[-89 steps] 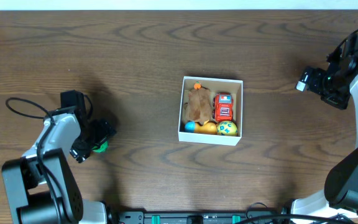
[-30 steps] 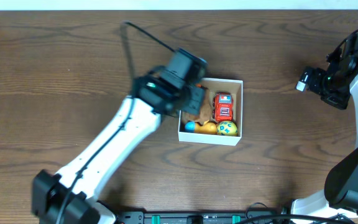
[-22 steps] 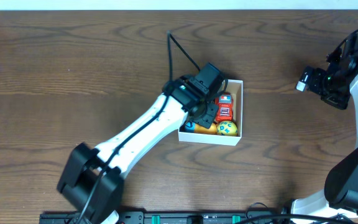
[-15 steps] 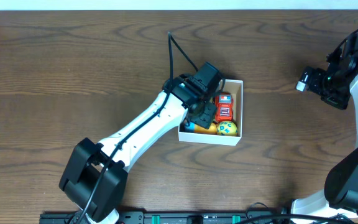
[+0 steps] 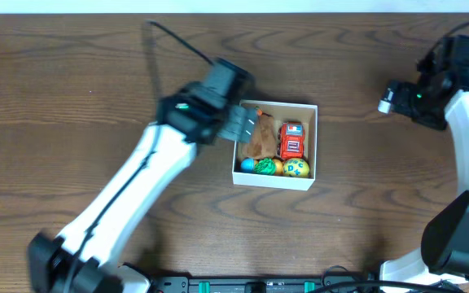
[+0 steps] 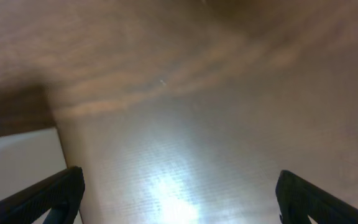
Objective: Pack container
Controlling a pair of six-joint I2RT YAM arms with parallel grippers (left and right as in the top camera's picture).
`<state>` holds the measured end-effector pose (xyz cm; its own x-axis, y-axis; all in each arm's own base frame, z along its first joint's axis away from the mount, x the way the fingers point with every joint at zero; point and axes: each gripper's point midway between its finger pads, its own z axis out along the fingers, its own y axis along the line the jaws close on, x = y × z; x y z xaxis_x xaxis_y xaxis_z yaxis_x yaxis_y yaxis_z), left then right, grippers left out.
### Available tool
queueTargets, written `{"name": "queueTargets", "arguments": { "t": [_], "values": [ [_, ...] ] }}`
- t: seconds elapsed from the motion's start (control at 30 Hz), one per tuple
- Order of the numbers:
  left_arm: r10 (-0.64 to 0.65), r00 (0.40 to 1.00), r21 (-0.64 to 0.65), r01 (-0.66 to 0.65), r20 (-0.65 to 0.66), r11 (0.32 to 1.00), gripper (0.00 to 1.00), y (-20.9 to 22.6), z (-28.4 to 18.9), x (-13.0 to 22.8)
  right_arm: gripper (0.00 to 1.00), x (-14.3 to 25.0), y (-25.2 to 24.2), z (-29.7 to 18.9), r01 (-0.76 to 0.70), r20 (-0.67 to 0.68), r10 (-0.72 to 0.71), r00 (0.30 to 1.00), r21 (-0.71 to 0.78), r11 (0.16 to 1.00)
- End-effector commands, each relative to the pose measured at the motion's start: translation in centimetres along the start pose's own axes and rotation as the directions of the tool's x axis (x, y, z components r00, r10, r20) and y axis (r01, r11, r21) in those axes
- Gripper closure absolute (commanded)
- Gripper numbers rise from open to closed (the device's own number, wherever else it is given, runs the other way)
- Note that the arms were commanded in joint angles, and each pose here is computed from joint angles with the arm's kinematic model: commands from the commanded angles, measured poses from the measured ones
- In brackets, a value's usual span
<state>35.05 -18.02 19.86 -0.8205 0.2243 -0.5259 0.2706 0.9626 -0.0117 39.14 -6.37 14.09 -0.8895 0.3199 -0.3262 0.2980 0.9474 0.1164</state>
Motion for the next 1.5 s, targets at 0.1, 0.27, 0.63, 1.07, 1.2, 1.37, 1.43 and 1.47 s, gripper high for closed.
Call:
{"name": "queueTargets", "arguments": {
  "t": [0.1,0.27,0.63,1.07,1.2,1.37,1.43,1.47],
  "values": [
    [-0.202,0.963,-0.170,0.232,0.176,0.958,0.02,11.0,-4.0,-2.9,0.01,-3.7,6.0,-3.8,0.169,0.257,-0.172,0.951,0.032,0.985],
    [-0.324,0.926,-0.222,0.363,0.195,0.905,0.02,16.6,-3.9,-2.3,0.01,-5.9,9.2,-4.7,0.215,0.379,-0.204,0.903,0.012,0.976],
    [-0.334,0.924,-0.186,0.367,0.188,0.911,0.02,17.2,-6.1,-0.3,0.01,-4.4,7.7,-8.6,0.247,0.391,-0.255,0.884,0.071,0.966],
    [-0.279,0.861,-0.128,0.362,0.426,0.923,0.02,14.5,-10.3,11.2,0.01,6.5,2.6,-12.1,0.101,0.603,-0.115,0.790,0.057,0.993],
    [-0.268,0.822,-0.109,0.368,0.503,0.924,0.02,13.9,-11.9,13.5,0.01,10.7,0.4,-11.9,0.080,0.661,-0.095,0.745,0.053,0.995],
    [-0.253,0.783,-0.093,0.367,0.568,0.926,0.02,13.7,-13.6,13.6,0.01,13.0,-0.6,-12.3,0.071,0.723,-0.070,0.687,0.029,0.997],
    [-0.253,0.782,-0.093,0.367,0.569,0.926,0.02,13.7,-13.7,13.6,0.01,13.4,-0.8,-12.2,0.071,0.725,-0.070,0.685,0.028,0.997],
    [-0.253,0.783,-0.093,0.367,0.569,0.926,0.02,13.7,-13.6,13.6,0.01,13.8,-0.9,-11.9,0.072,0.714,-0.074,0.696,0.033,0.997]
  ]
}}
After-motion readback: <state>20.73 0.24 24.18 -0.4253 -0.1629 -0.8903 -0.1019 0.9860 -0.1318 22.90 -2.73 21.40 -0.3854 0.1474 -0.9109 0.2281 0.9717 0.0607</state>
